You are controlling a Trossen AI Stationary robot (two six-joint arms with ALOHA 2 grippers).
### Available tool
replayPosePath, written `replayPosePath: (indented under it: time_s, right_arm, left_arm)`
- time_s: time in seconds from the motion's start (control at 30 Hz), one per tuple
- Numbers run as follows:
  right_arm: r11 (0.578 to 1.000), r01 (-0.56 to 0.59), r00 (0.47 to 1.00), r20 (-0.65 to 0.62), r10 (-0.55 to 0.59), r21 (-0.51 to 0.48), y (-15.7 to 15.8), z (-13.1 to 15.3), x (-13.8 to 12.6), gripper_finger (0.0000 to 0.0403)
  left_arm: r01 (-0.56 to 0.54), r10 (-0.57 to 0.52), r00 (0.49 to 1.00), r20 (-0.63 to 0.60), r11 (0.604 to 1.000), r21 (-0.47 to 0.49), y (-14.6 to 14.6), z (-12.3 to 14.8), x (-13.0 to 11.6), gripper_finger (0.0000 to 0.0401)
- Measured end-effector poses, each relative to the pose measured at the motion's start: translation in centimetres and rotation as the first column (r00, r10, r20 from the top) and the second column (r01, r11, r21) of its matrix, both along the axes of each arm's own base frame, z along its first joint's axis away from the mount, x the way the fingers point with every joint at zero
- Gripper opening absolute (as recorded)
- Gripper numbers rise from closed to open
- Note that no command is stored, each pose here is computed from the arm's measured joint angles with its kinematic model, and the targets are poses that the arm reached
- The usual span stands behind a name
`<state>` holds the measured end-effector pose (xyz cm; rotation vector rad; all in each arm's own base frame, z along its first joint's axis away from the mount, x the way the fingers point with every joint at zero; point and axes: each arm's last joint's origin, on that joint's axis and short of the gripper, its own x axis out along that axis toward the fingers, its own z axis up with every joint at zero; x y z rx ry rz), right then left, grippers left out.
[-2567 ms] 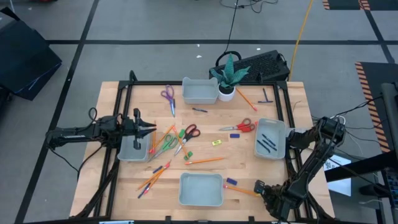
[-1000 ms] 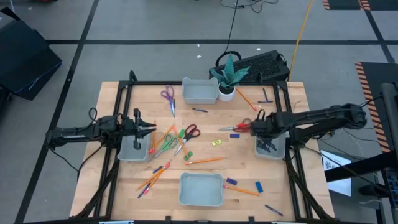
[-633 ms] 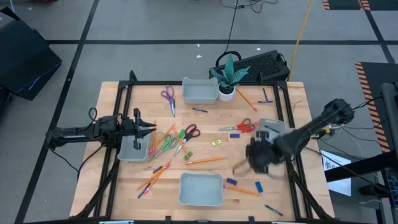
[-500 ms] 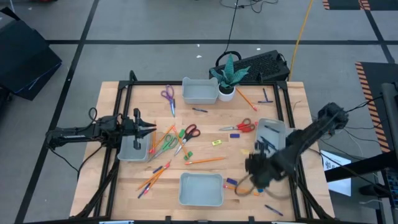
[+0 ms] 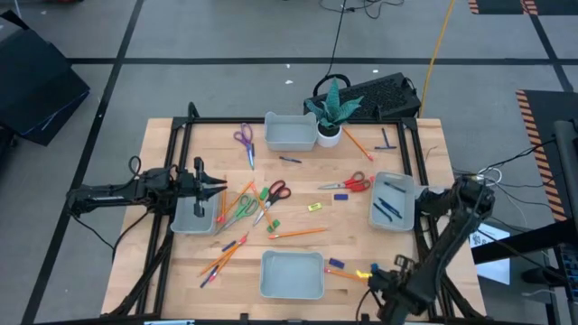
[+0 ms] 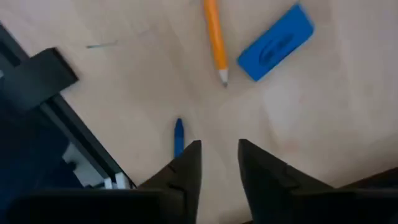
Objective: Sort crayons/erasers/pens/pencils in bins
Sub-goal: Put the blue crayon into the middle right gray bin
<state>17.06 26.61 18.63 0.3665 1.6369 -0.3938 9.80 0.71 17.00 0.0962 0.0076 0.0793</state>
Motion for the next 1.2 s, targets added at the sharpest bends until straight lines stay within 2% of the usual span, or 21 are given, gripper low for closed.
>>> replayPosePath:
  time_s: [0.17, 0.5, 0.77, 0.93, 1.2]
  right_arm:
    - [0.999, 0.048, 0.999, 0.024, -0.049, 0.022, 1.2, -0.9, -0.3, 0.0126]
    - [0.994, 0.099, 0.995, 0.026, -0.100, 0.037, 2.9, -3.7, -2.1, 0.0115]
    - [0.993, 0.110, 0.993, 0.032, -0.111, 0.046, 2.7, -4.9, -2.7, 0.0110]
    - [0.991, 0.130, 0.991, 0.018, -0.130, 0.010, 1.8, -6.0, -3.2, 0.0082]
    - [0.992, 0.122, 0.993, 0.007, -0.122, -0.022, 0.9, -6.9, -3.6, 0.0015]
  left_arm:
    - [0.000, 0.000, 1.000, 0.000, 1.000, 0.000, 0.0, 0.0, 0.0, 0.0076]
    - [0.000, 0.000, 1.000, 0.000, 1.000, 0.000, 0.0, 0.0, 0.0, 0.0076]
    - [0.000, 0.000, 1.000, 0.000, 1.000, 0.000, 0.0, 0.0, 0.0, 0.0076]
    - [0.000, 0.000, 1.000, 0.000, 1.000, 0.000, 0.0, 0.0, 0.0, 0.0076]
    - [0.000, 0.000, 1.000, 0.000, 1.000, 0.000, 0.0, 0.0, 0.0, 0.0076]
